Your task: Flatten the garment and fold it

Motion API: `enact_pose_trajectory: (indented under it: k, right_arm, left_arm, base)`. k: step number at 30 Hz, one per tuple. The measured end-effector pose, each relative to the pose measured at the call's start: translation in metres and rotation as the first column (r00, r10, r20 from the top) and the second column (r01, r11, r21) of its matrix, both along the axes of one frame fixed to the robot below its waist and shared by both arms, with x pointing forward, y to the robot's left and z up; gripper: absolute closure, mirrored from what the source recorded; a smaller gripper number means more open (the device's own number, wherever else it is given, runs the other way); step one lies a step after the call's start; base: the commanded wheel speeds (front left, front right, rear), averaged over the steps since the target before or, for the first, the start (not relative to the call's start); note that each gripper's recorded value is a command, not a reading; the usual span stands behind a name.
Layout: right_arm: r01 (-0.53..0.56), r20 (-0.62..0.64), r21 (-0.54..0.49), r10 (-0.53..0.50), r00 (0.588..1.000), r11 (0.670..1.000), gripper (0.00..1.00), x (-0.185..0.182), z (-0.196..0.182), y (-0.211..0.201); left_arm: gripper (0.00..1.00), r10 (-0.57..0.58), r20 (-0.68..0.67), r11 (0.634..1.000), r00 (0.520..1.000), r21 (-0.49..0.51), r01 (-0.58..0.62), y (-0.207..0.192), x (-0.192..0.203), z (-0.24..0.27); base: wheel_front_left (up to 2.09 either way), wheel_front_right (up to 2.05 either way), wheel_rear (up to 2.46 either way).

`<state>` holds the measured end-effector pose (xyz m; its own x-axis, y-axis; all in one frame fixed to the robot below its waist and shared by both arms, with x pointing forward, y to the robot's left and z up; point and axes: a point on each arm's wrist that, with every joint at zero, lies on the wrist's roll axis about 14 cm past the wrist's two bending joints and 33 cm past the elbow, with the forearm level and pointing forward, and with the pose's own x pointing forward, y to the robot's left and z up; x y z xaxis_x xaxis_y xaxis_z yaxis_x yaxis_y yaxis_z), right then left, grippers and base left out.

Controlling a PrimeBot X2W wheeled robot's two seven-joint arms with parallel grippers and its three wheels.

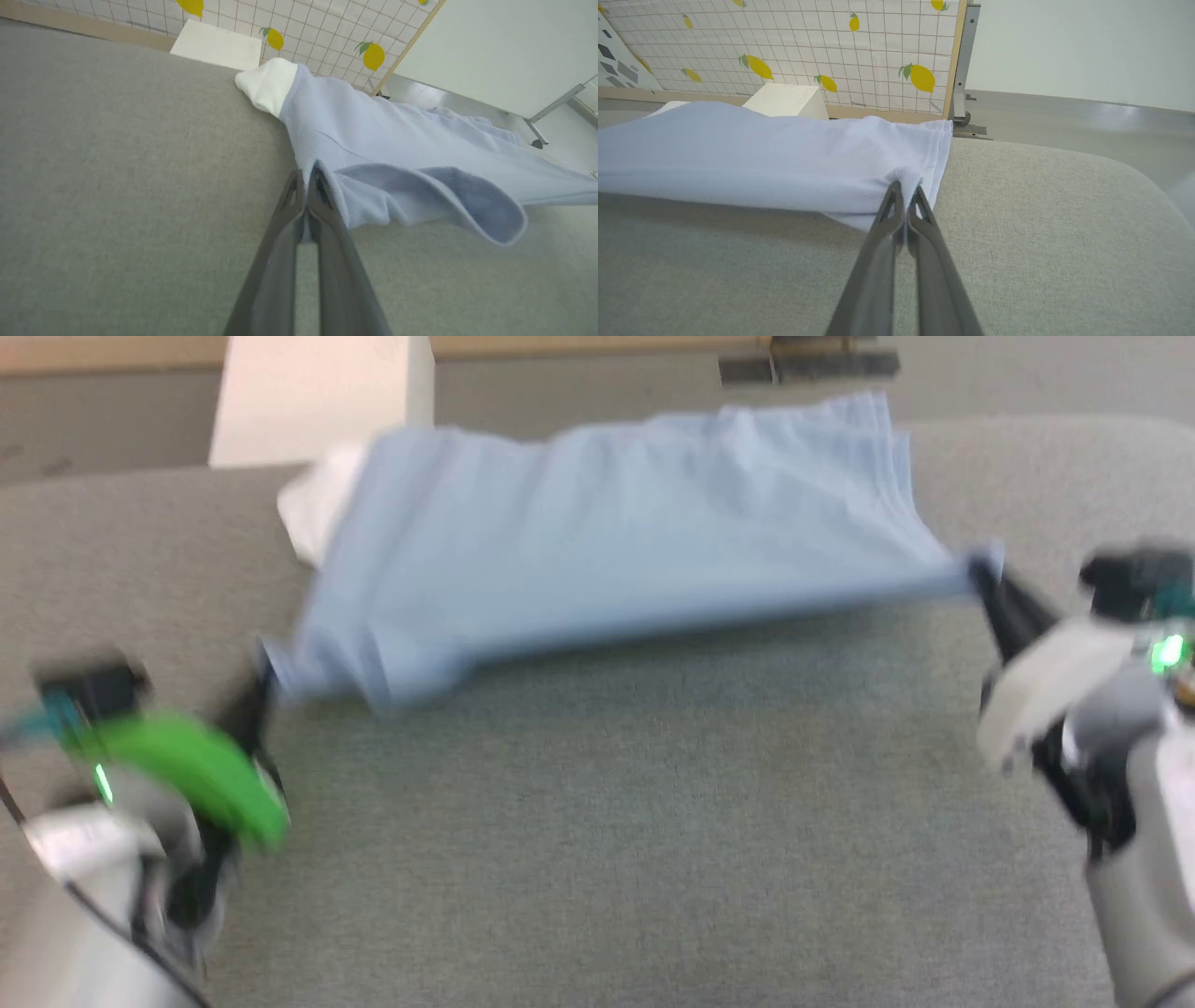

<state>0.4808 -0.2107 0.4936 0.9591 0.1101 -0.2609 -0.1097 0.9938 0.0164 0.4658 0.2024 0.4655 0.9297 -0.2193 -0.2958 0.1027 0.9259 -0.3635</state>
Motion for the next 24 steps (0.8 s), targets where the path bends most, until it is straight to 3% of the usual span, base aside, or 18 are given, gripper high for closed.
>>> enact_pose_trajectory:
  k: [4,6,10,16,20,22,24]
  right_arm:
    - [0.002,-0.074,0.002,-0.002,0.997,1.0,1.0,-0.039,-0.019,0.001]
    - [-0.003,-0.138,-0.012,0.001,0.99,1.0,1.0,-0.065,-0.035,0.002]
    - [-0.011,-0.242,-0.022,0.006,0.97,1.0,1.0,-0.095,-0.058,0.004]
    - [0.024,-0.449,-0.039,-0.039,0.892,0.999,1.0,-0.146,-0.094,-0.009]
    - [0.077,-0.513,-0.053,-0.093,0.853,0.996,1.0,-0.169,-0.1,-0.023]
    - [0.103,-0.518,-0.042,-0.109,0.848,0.994,1.0,-0.176,-0.099,-0.025]
    - [0.122,-0.519,-0.023,-0.116,0.847,0.992,1.0,-0.181,-0.099,-0.023]
  left_arm:
    - [1.0,-0.012,-0.177,0.997,0.984,-0.079,-0.003,-0.008,-0.068,-0.033]
    - [1.0,-0.04,-0.296,0.994,0.954,-0.112,0.007,-0.017,-0.113,-0.052]
    - [1.0,-0.064,-0.413,0.99,0.909,-0.139,0.007,-0.025,-0.158,-0.065]
    - [1.0,-0.067,-0.522,0.99,0.85,-0.14,-0.008,-0.026,-0.205,-0.074]
    - [1.0,-0.064,-0.568,0.989,0.82,-0.147,-0.024,-0.028,-0.226,-0.077]
    - [1.0,-0.068,-0.572,0.991,0.817,-0.131,-0.009,-0.028,-0.231,-0.076]
    - [1.0,-0.069,-0.523,0.994,0.85,-0.111,0.012,-0.03,-0.225,-0.069]
  base:
    - [0.0,0.0,0.0]
    - [0.0,0.0,0.0]
    - [0.0,0.0,0.0]
    - [0.0,0.0,0.0]
    - [0.0,0.0,0.0]
    - [0.0,0.0,0.0]
    - [0.0,0.0,0.0]
